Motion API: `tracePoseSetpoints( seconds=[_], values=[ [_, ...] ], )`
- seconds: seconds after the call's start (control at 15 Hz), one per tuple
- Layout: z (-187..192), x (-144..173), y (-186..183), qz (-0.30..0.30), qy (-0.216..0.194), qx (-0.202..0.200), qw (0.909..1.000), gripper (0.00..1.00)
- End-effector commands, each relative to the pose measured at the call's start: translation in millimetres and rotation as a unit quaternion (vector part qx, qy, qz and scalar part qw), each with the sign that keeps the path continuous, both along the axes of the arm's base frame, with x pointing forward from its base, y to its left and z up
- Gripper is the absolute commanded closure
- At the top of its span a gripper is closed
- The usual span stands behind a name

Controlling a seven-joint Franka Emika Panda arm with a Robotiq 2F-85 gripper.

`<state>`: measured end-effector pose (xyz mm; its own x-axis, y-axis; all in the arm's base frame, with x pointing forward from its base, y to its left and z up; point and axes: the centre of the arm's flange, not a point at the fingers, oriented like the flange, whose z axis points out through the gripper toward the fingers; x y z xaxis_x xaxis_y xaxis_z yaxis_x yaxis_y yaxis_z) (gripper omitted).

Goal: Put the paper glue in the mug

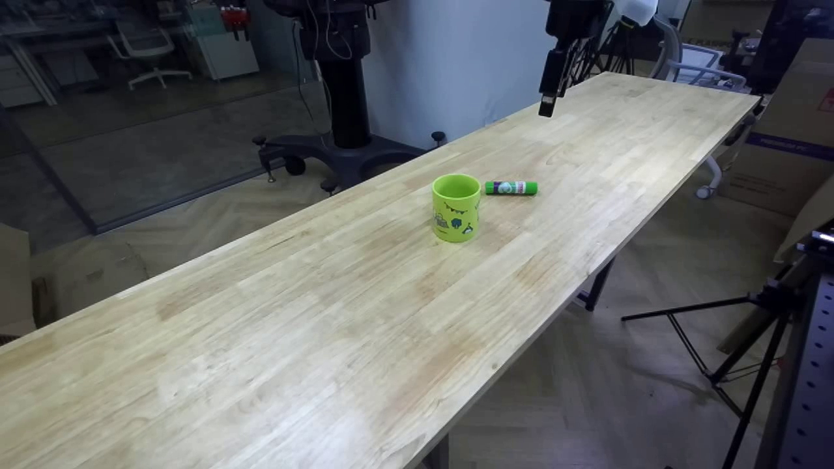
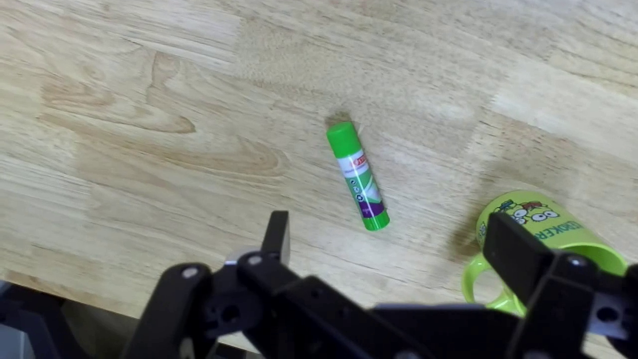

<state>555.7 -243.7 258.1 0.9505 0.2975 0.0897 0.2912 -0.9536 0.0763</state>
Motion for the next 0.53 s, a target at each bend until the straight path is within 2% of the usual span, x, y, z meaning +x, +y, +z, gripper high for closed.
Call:
tracePoseSetpoints(
  seconds=[0.0, 0.47],
  values=[
    [-3.1, 4.4, -3.5, -0.007, 0.01, -0.008, 0.9999, 0.0],
    [-72.7, 41.3, -14.6, 0.022, 0.063, -0.002, 0.9978, 0.0]
  ],
)
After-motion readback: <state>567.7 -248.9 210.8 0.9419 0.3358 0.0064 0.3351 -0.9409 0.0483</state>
